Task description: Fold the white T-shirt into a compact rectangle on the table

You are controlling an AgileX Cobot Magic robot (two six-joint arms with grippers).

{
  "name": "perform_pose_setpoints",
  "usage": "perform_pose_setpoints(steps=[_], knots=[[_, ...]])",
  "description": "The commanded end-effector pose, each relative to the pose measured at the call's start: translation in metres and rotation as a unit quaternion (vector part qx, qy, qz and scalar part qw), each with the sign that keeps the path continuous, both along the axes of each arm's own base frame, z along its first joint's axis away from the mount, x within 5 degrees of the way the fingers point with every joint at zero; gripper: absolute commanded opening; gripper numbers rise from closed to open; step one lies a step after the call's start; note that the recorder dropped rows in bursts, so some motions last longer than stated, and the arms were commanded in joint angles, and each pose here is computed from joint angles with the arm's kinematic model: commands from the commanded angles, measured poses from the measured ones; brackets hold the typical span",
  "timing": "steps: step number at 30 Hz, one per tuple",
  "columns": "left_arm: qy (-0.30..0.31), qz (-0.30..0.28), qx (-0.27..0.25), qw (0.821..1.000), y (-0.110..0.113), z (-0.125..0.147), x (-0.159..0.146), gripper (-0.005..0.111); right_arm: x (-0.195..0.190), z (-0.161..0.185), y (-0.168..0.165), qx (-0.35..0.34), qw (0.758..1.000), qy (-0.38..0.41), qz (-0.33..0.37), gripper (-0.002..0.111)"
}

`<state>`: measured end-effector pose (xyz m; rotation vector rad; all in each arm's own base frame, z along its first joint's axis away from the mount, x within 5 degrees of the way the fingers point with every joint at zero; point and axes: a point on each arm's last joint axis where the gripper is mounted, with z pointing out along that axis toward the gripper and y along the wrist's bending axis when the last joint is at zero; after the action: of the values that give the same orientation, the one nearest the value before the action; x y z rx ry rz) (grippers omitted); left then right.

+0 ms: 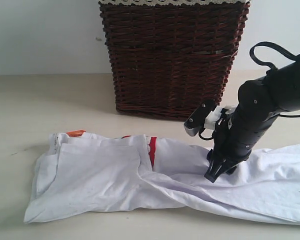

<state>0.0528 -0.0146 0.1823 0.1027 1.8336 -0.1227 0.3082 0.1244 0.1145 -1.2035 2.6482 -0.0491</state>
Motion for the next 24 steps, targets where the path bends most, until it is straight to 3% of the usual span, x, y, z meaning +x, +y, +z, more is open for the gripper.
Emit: perform_pose_setpoints(steps=[1,6,11,14,19,24], knots=[[-0.004,0.004,-0.001,1.000,0.001,0.000,0.000,0.000,0.002,0.005,-0.003,0.000,1.000,-0.021,0.005,0.049],[-0.004,0.004,-0.001,1.000,0.001,0.000,0.000,0.000,0.002,0.039,-0.002,0.023,0.997,-0.074,0.005,0.049],[-0.004,0.004,-0.001,1.000,0.001,0.000,0.000,0.000,-0.004,0.107,-0.002,0.095,0.976,-0.195,-0.013,0.049],[-0.004,0.004,-0.001,1.000,0.001,0.000,0.000,0.000,-0.018,0.158,-0.005,0.181,0.938,-0.292,-0.051,0.049],[-0.004,0.004,-0.001,1.000,0.001,0.000,0.000,0.000,-0.047,0.216,-0.015,0.297,0.881,-0.344,-0.131,0.049],[-0.004,0.004,-0.001,1.000,0.001,0.000,0.000,0.000,-0.075,0.269,-0.038,0.382,0.792,-0.445,-0.167,0.049]])
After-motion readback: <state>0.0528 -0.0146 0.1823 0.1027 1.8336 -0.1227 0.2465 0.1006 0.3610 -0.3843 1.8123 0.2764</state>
